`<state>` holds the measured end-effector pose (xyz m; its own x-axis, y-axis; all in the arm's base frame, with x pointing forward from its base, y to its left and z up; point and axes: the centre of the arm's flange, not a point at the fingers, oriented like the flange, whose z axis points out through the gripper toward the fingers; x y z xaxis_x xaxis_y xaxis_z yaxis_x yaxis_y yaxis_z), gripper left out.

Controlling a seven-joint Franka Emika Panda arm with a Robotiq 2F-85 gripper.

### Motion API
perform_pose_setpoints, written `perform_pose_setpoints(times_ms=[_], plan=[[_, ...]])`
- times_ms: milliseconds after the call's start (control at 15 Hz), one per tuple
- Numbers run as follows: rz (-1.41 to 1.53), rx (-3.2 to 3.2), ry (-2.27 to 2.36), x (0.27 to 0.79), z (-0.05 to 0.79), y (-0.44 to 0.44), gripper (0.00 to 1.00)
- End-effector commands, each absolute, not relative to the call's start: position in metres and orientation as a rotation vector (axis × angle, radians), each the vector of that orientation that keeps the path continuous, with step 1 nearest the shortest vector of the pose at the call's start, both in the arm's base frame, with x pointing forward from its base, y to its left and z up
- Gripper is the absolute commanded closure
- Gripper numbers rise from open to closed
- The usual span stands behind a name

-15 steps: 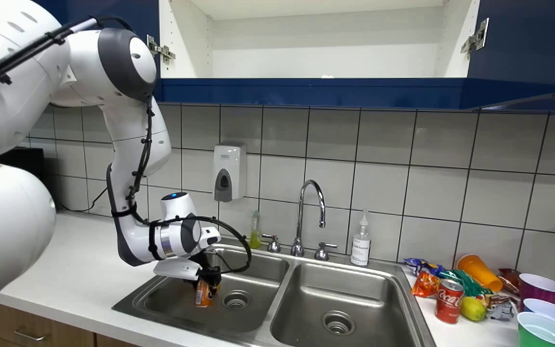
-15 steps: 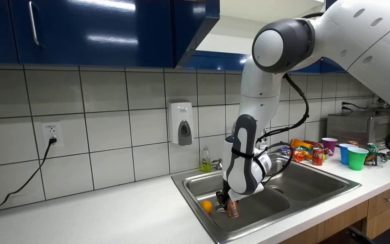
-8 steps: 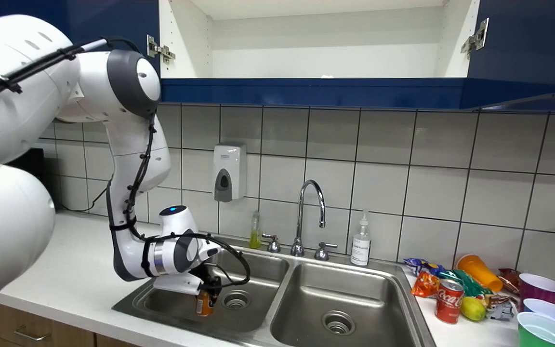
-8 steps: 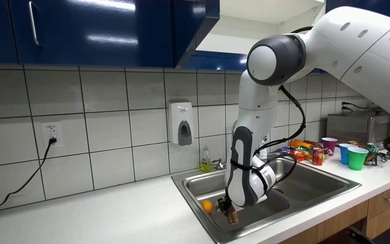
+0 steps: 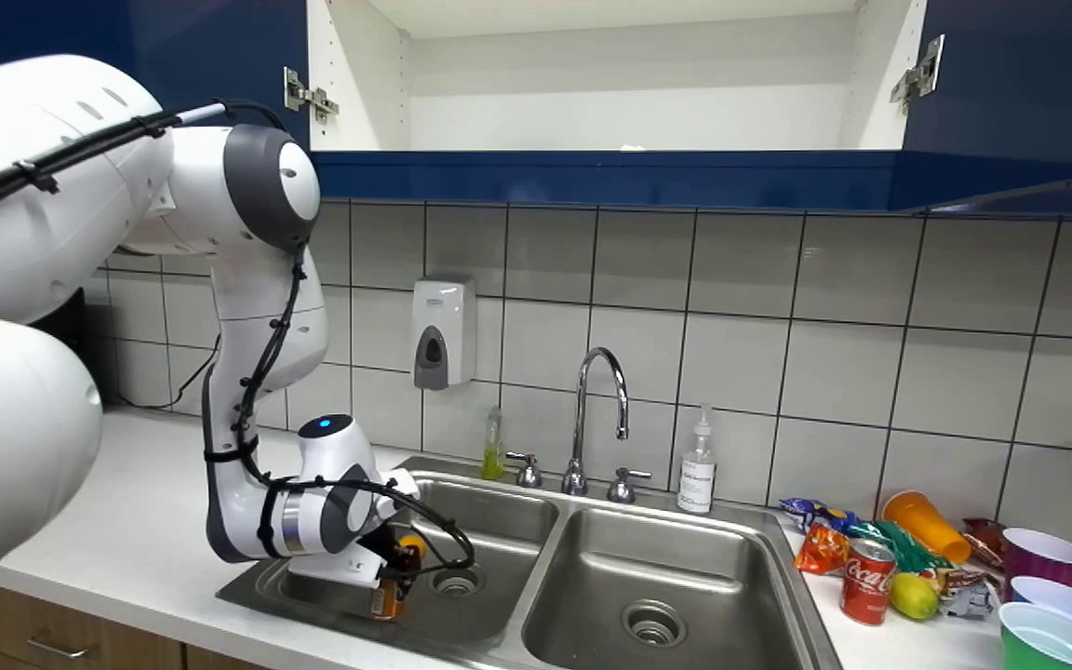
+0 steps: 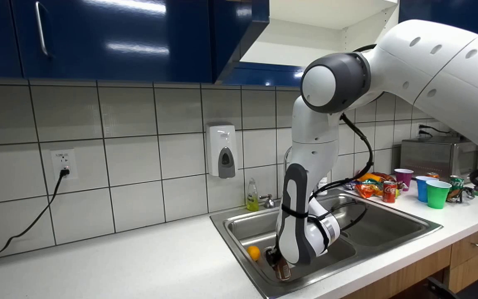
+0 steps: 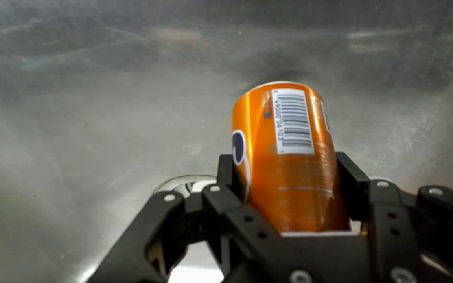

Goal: Put the orange can in the sink on the left.

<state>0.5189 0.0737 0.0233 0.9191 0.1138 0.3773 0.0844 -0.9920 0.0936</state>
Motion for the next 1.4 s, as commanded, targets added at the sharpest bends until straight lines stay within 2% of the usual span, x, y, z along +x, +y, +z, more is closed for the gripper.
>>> perform_pose_setpoints(times_ms=[0,867,933,1000,1067,1133,1200,1333], plan=[[0.653,3.011,0.18,0.522,0.022,0.072,0.62],[0.651,3.029,0.189,0.531,0.012,0.074,0.62],[0.642,3.027,0.194,0.531,0.01,0.073,0.33],[0.633,3.027,0.195,0.531,0.007,0.073,0.15],[0.629,3.026,0.201,0.53,0.006,0.072,0.08],[0.626,3.028,0.2,0.53,0.005,0.072,0.07],[0.624,3.029,0.199,0.531,0.004,0.071,0.02],[0.62,3.028,0.207,0.531,0.003,0.071,0.0]])
